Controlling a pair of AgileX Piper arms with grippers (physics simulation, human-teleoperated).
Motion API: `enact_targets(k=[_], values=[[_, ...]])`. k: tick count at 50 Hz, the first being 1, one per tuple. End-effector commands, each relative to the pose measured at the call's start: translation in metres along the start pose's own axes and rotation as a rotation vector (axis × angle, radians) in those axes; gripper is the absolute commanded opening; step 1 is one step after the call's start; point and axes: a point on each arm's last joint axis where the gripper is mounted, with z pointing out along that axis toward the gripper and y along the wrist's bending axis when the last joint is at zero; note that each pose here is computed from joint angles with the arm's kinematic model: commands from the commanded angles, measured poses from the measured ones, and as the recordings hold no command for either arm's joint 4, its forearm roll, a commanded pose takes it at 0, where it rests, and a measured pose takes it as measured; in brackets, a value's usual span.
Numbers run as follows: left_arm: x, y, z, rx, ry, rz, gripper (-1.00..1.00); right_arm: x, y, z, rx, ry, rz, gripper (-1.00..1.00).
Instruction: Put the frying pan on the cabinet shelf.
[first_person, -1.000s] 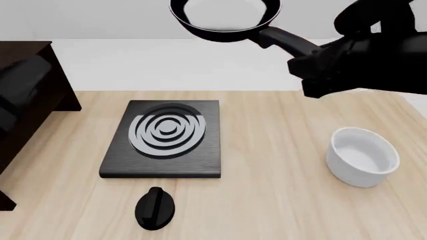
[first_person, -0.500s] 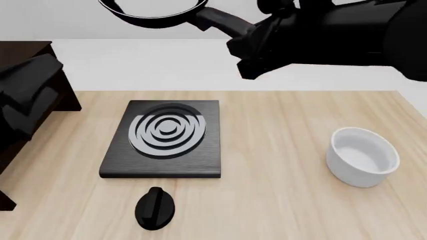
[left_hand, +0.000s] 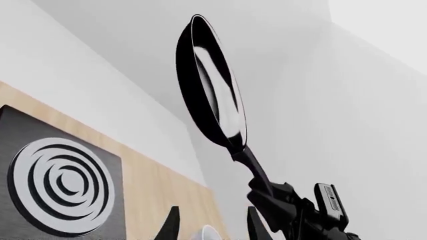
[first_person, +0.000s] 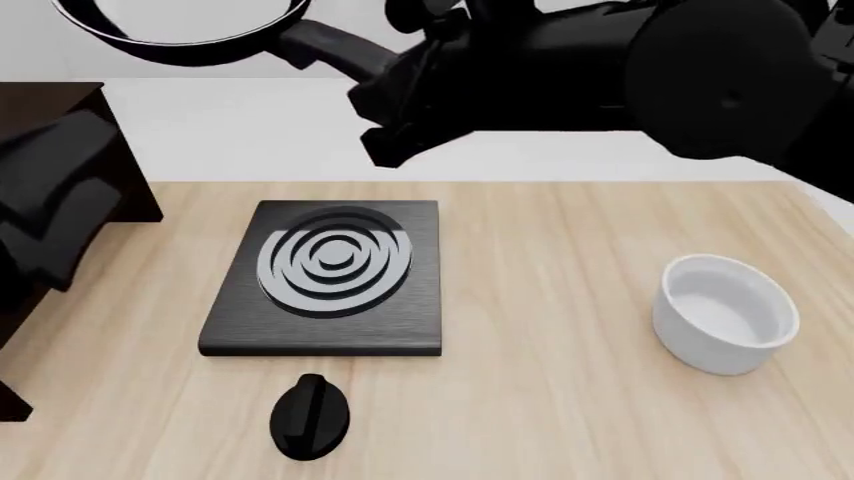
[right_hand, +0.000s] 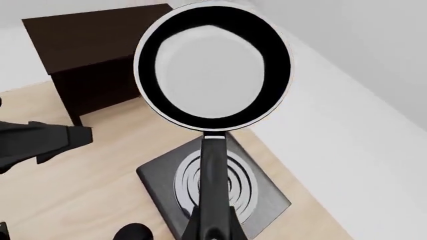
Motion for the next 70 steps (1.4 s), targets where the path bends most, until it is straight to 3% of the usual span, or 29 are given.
enact_targets(k=[1,7,10,12,26,48,53,57,70], values=[[0.003,0.003,-0.002,0.001,0.007,0.001,1.0,-0.018,0.017,0.005,-0.048,-0.059,0.017,-1.0],[-0.001,-0.006,-0.004,0.026,0.009,-0.004,1.0,-0.019,0.025,0.012,-0.07,-0.055,0.024,-1.0],[-0.006,-0.014,-0.006,0.031,0.018,0.057,1.0,-0.019,0.03,0.015,-0.084,-0.054,0.025,-1.0],[-0.004,-0.011,-0.006,0.029,0.014,0.025,1.0,-0.018,0.034,0.017,-0.095,-0.054,0.022,-1.0],[-0.005,-0.01,-0.007,0.03,-0.002,0.011,1.0,-0.017,0.064,0.026,-0.171,-0.052,0.022,-1.0],[-0.002,-0.007,-0.007,0.03,0.005,-0.01,1.0,-0.035,0.075,0.029,-0.194,-0.111,0.032,-1.0],[-0.003,-0.007,-0.008,0.029,0.001,-0.017,1.0,-0.037,0.085,0.029,-0.219,-0.129,0.038,-1.0],[0.001,-0.001,-0.008,0.029,0.0,-0.05,1.0,-0.033,0.089,0.031,-0.226,-0.121,0.035,-1.0],[0.004,0.001,-0.006,0.033,0.006,-0.046,1.0,-0.022,0.107,0.038,-0.265,-0.105,0.002,-1.0]])
